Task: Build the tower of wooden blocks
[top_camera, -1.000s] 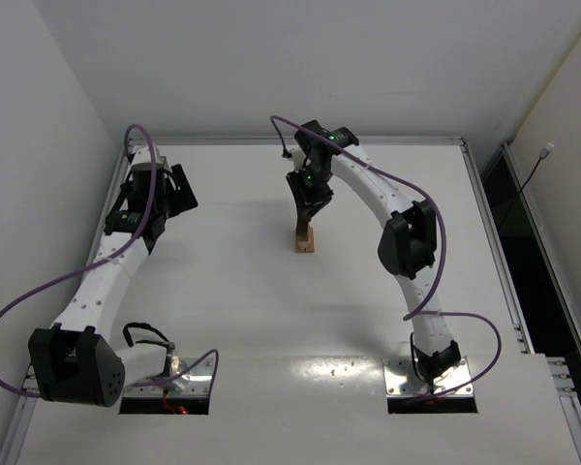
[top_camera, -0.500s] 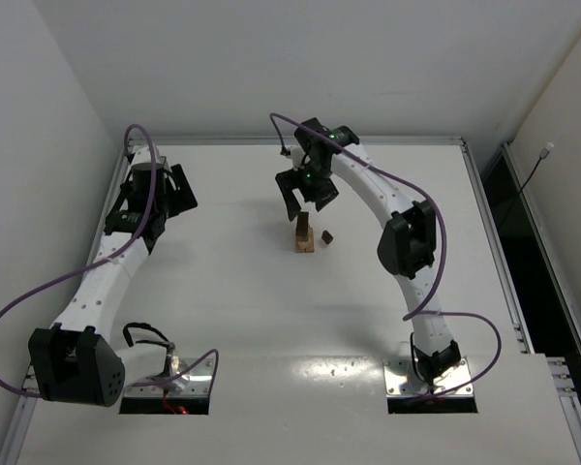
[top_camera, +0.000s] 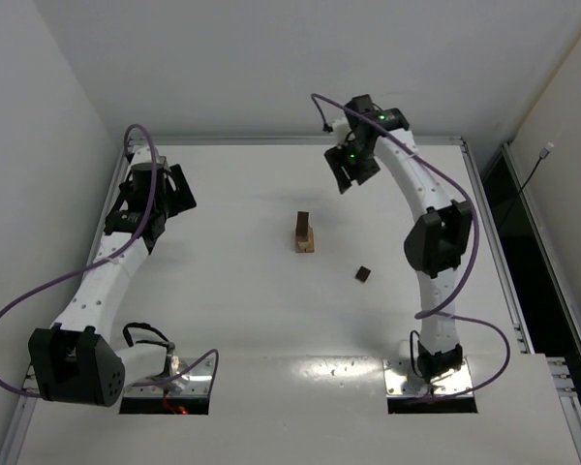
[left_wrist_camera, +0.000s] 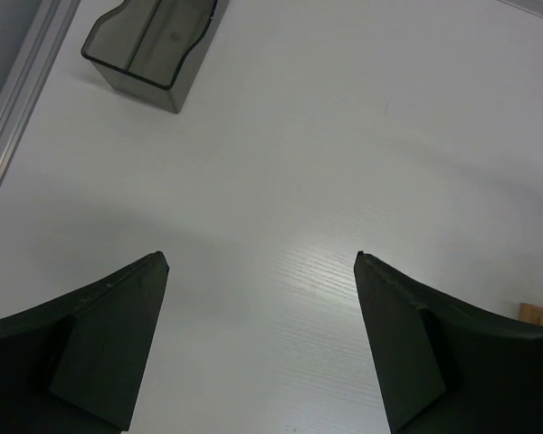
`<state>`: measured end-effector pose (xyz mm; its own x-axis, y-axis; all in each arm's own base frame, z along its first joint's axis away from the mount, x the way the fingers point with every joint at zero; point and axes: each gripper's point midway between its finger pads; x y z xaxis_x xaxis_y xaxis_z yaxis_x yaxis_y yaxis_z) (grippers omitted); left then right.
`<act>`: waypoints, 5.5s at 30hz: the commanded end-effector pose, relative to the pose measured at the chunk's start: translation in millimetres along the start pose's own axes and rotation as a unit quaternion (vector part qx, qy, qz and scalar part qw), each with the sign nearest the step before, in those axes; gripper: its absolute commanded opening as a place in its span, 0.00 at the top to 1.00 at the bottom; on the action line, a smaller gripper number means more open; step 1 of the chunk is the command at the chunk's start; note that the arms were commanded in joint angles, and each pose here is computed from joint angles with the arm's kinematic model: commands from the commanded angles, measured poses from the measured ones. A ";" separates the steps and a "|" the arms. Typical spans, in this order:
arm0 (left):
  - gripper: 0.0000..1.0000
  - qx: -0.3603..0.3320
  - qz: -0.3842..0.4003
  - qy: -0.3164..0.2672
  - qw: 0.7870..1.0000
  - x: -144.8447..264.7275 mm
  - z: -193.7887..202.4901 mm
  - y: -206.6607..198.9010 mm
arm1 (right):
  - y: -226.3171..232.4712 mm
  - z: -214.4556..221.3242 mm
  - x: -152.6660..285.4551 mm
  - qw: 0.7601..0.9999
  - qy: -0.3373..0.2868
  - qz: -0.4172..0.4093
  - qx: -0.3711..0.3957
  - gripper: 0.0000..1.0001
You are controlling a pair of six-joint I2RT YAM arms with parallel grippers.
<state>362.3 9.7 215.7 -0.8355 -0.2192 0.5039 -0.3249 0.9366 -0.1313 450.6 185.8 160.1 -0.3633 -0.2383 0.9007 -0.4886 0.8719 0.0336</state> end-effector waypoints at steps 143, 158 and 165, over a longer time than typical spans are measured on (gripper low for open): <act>0.19 -0.105 0.221 -0.037 0.969 47.8 3.9 -74.0 | 76.3 127.3 25.3 0.961 0.009 -0.267 0.071 1.00; 0.21 -0.175 0.515 0.024 0.839 145.1 57.6 -175.7 | 138.1 55.9 128.8 0.735 -0.095 -0.667 -0.075 1.00; 0.21 -0.262 0.543 -0.004 0.798 170.3 68.7 -225.4 | 151.7 44.6 135.8 0.730 -0.069 -0.677 -0.070 1.00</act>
<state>256.5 -241.1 234.1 -0.4716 0.7751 0.4205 0.7637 0.5974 -0.2448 297.8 255.9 226.9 0.2205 -0.9681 0.1187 -0.4063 0.0194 0.9135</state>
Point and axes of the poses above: each gripper's point midway between its finger pads, its own x axis back along the fingers, its own y axis along the line the jaws close on, z = x × y, and after that the axes turned 1 degree about -x, right-handed
